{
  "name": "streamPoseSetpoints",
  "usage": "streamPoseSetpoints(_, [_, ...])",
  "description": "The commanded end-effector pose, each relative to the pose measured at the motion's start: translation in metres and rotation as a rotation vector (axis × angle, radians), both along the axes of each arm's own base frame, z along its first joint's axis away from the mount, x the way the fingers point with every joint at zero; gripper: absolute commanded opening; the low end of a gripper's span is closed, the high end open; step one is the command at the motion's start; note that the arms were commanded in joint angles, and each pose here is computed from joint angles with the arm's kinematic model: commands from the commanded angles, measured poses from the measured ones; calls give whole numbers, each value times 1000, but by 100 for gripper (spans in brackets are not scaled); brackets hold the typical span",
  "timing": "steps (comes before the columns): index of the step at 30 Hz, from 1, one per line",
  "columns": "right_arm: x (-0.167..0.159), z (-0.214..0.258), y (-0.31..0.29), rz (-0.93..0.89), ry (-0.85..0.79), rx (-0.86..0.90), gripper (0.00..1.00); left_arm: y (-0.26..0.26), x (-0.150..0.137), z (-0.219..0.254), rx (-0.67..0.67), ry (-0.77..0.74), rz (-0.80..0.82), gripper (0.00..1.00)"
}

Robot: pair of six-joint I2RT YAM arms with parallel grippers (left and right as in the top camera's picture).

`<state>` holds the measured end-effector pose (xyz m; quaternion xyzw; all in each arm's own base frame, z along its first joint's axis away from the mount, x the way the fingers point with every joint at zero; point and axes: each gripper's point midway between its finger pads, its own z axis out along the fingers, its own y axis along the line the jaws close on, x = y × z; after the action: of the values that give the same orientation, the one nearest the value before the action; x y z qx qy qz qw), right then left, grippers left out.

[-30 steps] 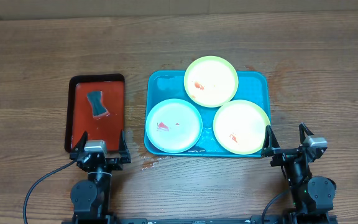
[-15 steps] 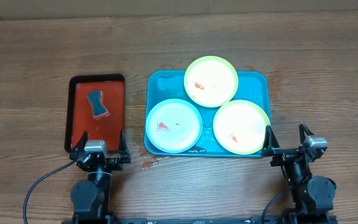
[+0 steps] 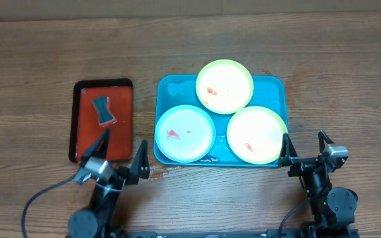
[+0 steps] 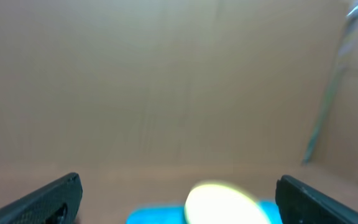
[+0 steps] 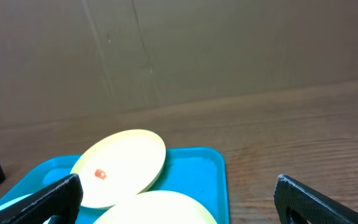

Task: Clean dirty plates on tray and stack at the side
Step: 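Reach the left gripper to the sponge in the black tray and grasp it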

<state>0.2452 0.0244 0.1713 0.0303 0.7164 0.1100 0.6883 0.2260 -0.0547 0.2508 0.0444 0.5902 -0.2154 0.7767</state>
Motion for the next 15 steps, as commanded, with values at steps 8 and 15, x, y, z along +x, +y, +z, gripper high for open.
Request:
streamPoseSetpoints(8, [0,-1,-1,-6,-6,-3,100,-7,-30,93,61,-150,-17,100])
streamPoseSetpoints(15, [0,-1,-1,-6,-6,-3,100,0,10,120,197,259,36,100])
